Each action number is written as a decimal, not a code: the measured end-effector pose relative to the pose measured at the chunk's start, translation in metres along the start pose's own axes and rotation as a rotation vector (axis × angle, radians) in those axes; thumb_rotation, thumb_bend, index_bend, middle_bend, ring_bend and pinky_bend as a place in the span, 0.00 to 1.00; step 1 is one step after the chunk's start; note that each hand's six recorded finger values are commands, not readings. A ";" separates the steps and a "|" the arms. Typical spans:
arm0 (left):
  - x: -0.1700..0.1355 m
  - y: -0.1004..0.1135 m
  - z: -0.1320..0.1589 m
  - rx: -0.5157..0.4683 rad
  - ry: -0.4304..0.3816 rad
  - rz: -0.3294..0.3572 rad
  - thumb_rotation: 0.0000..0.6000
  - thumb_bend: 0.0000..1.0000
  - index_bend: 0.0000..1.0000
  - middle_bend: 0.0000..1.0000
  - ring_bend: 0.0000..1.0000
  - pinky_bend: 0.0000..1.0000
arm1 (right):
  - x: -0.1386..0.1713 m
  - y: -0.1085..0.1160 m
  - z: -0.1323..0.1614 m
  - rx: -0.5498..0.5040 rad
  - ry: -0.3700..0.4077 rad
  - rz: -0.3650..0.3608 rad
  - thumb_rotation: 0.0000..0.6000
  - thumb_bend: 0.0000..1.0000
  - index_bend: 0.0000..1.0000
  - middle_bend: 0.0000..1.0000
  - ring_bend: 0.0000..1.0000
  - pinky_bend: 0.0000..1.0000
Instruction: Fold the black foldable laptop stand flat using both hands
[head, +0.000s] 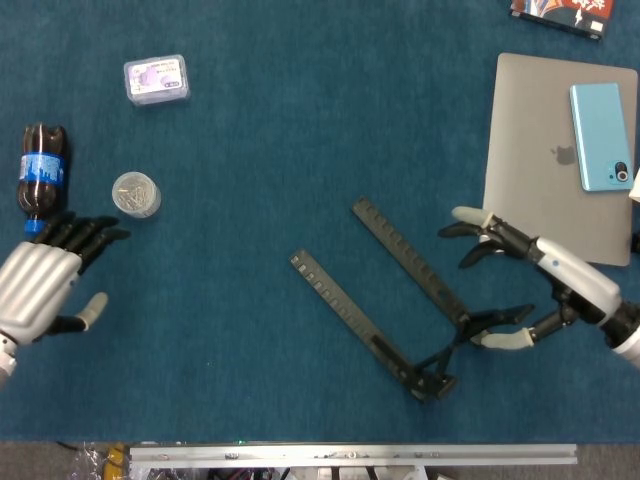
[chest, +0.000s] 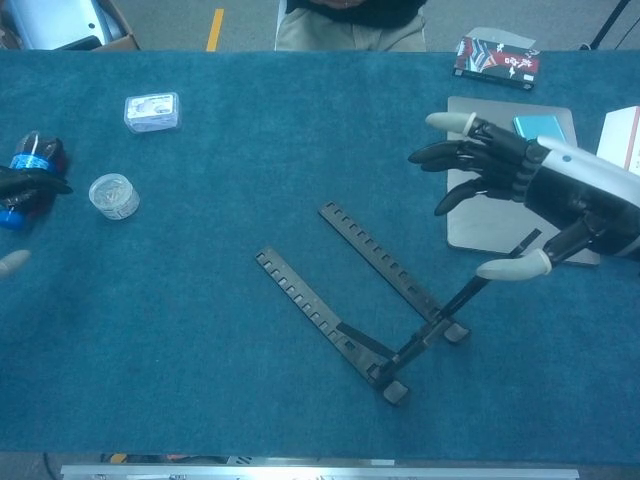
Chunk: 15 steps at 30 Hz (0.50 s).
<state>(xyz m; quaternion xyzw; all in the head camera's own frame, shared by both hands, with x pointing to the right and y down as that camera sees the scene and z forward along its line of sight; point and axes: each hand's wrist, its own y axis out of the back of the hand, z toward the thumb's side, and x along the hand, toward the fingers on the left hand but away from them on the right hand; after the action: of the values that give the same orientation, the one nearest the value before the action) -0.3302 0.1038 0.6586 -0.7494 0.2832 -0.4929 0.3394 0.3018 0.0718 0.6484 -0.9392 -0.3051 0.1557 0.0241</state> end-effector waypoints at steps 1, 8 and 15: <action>0.001 -0.001 0.001 -0.001 -0.005 -0.005 1.00 0.41 0.13 0.12 0.11 0.07 | 0.001 0.002 0.002 0.007 0.003 -0.004 1.00 0.04 0.00 0.16 0.11 0.29; 0.000 -0.012 0.012 -0.033 -0.042 -0.065 1.00 0.41 0.13 0.12 0.11 0.07 | 0.003 0.012 0.013 0.028 0.033 -0.053 1.00 0.04 0.00 0.16 0.11 0.29; 0.003 -0.025 0.029 -0.041 -0.113 -0.128 1.00 0.41 0.13 0.13 0.11 0.07 | 0.001 0.015 0.020 0.024 0.054 -0.064 1.00 0.04 0.00 0.16 0.11 0.29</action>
<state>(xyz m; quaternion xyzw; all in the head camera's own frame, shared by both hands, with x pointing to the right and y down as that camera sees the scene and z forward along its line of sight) -0.3003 0.1237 0.6721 -0.7995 0.2251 -0.4645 0.3074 0.3050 0.0597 0.6270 -0.9325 -0.3324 0.1331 0.0483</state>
